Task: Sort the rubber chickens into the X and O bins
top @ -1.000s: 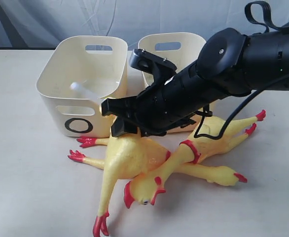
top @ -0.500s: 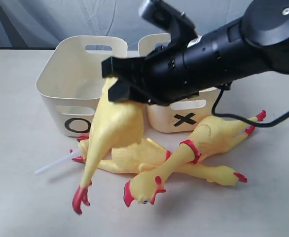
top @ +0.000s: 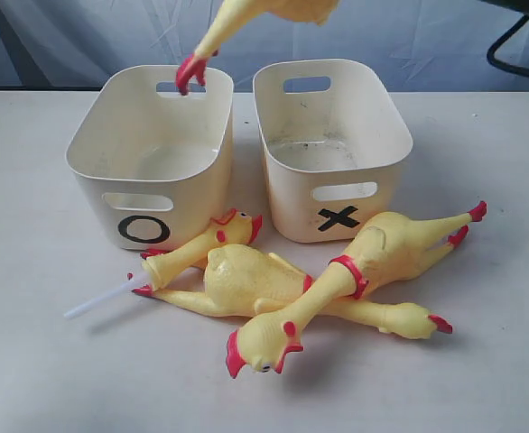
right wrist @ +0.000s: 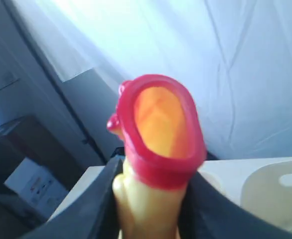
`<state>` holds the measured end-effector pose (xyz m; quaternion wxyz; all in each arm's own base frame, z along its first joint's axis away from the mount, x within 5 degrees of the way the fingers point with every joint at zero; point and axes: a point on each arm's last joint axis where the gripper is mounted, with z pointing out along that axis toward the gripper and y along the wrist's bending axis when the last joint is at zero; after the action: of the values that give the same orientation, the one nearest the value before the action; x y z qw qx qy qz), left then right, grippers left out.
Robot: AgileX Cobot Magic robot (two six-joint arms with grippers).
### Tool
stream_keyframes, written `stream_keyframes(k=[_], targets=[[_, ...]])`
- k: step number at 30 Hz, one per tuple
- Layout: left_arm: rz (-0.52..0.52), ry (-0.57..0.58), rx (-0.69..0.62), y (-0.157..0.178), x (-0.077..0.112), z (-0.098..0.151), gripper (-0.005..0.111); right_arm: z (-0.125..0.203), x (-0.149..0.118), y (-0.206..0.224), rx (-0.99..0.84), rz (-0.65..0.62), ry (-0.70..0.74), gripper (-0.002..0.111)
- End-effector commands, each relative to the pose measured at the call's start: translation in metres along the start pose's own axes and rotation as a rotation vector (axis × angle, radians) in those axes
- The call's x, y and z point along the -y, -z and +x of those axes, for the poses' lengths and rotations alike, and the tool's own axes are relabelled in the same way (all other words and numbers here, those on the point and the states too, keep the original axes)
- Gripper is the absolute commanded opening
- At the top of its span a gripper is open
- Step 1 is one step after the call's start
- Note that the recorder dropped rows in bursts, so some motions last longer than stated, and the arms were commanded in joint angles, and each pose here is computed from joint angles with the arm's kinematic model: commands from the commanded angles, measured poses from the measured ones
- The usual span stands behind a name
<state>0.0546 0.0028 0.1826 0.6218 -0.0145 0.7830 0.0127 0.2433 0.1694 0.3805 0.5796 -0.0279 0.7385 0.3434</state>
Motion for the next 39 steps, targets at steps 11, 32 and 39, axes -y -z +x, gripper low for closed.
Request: stream_keyframes(k=[11,32,39], targets=[[0.001,0.001,0.026,0.001,0.000,-0.004,0.000,0.040,0.089,-0.064,-0.117,0.274,0.175,0.029],[0.011,-0.001,0.026,0.001,0.001,-0.004,0.000,0.054,0.109,-0.068,-0.268,0.280,0.238,0.052],[0.011,-0.001,0.026,0.001,0.001,-0.004,0.000,0.034,0.076,-0.029,-0.398,0.142,0.312,0.059]])
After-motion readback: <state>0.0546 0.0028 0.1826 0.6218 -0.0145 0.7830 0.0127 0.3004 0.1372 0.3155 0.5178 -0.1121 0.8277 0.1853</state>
